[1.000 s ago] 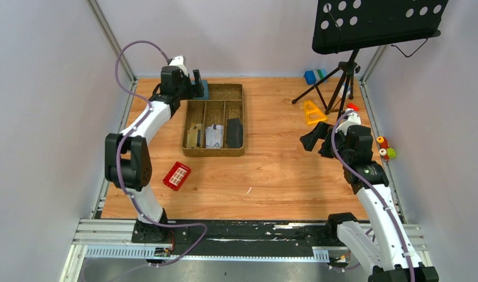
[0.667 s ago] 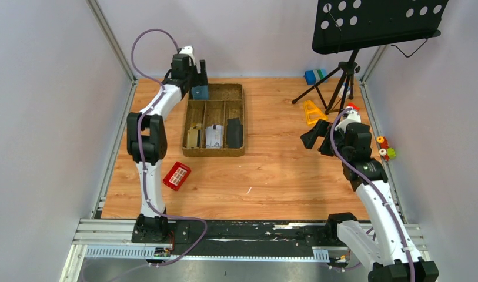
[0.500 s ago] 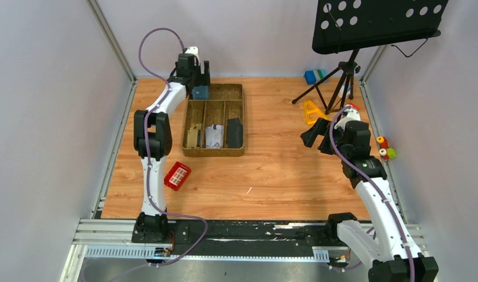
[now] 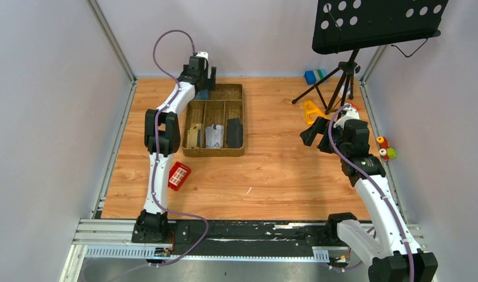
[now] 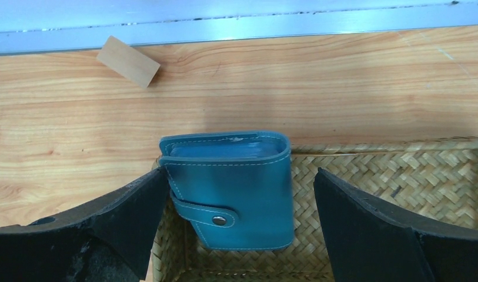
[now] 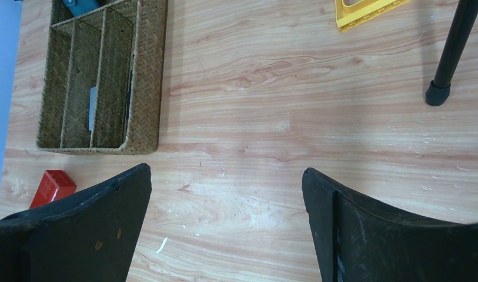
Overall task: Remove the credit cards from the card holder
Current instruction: Pick up the card holder from the storage box.
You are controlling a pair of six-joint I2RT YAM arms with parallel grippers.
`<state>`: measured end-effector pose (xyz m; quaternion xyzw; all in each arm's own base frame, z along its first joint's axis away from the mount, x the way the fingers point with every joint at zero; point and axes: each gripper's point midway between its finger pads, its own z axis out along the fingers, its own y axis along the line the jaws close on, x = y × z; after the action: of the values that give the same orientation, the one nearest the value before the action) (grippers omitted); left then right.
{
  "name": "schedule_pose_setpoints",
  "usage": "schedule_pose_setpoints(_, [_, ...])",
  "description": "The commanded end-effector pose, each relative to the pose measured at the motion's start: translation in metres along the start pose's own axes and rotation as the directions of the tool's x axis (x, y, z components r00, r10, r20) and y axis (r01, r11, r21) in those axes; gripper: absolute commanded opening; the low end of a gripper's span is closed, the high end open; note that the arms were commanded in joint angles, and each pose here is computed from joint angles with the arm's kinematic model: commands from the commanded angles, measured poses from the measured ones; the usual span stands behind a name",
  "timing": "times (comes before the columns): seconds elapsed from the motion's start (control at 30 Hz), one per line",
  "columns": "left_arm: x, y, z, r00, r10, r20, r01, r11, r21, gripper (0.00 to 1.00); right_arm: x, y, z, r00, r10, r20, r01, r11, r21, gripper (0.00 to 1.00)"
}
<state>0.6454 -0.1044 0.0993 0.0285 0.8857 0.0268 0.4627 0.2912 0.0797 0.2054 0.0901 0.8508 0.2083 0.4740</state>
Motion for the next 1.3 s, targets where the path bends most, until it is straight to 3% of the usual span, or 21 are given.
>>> schedule_pose_setpoints(0.0, [0.002, 0.01, 0.004, 1.0, 0.024, -0.011, -0.025, 0.999, -0.046, 1.0, -0.029, 0.015, -0.005, 0.996, -0.011, 0.089, 0.015, 0.999, -0.045, 1.0])
schedule_pose_setpoints(0.2, [0.018, 0.019, 0.011, 0.997, 0.041, -0.06, -0.047, 0.994, -0.101, 0.95, -0.029, 0.016, -0.006, 0.996, -0.014, 0.089, 0.019, 0.999, -0.051, 1.0])
schedule_pose_setpoints(0.33, [0.019, 0.017, 0.012, 0.998, 0.032, -0.061, -0.038, 0.995, -0.089, 0.8, -0.029, 0.015, -0.007, 0.996, -0.019, 0.092, 0.023, 0.999, -0.049, 1.0])
schedule_pose_setpoints(0.5, [-0.007, 0.012, -0.006, 1.0, 0.009, 0.009, -0.009, 0.999, -0.051, 0.65, -0.027, 0.016, -0.006, 0.996, -0.011, 0.088, 0.016, 0.998, -0.057, 1.0])
schedule_pose_setpoints(0.67, [-0.052, 0.005, -0.043, 0.992, -0.039, 0.123, 0.036, 0.999, 0.022, 0.56, -0.029, 0.017, -0.007, 0.996, -0.015, 0.09, 0.02, 0.998, -0.061, 1.0])
schedule_pose_setpoints(1.03, [-0.123, -0.001, -0.136, 0.938, -0.172, 0.3, 0.128, 0.979, 0.16, 0.54, -0.027, 0.022, -0.009, 0.996, -0.011, 0.086, 0.019, 0.996, -0.089, 1.0])
schedule_pose_setpoints(1.27, [-0.105, -0.034, -0.199, 0.904, -0.372, 0.213, 0.275, 0.884, 0.377, 0.55, -0.018, 0.053, -0.013, 0.999, -0.032, 0.004, 0.032, 0.965, -0.259, 1.0])
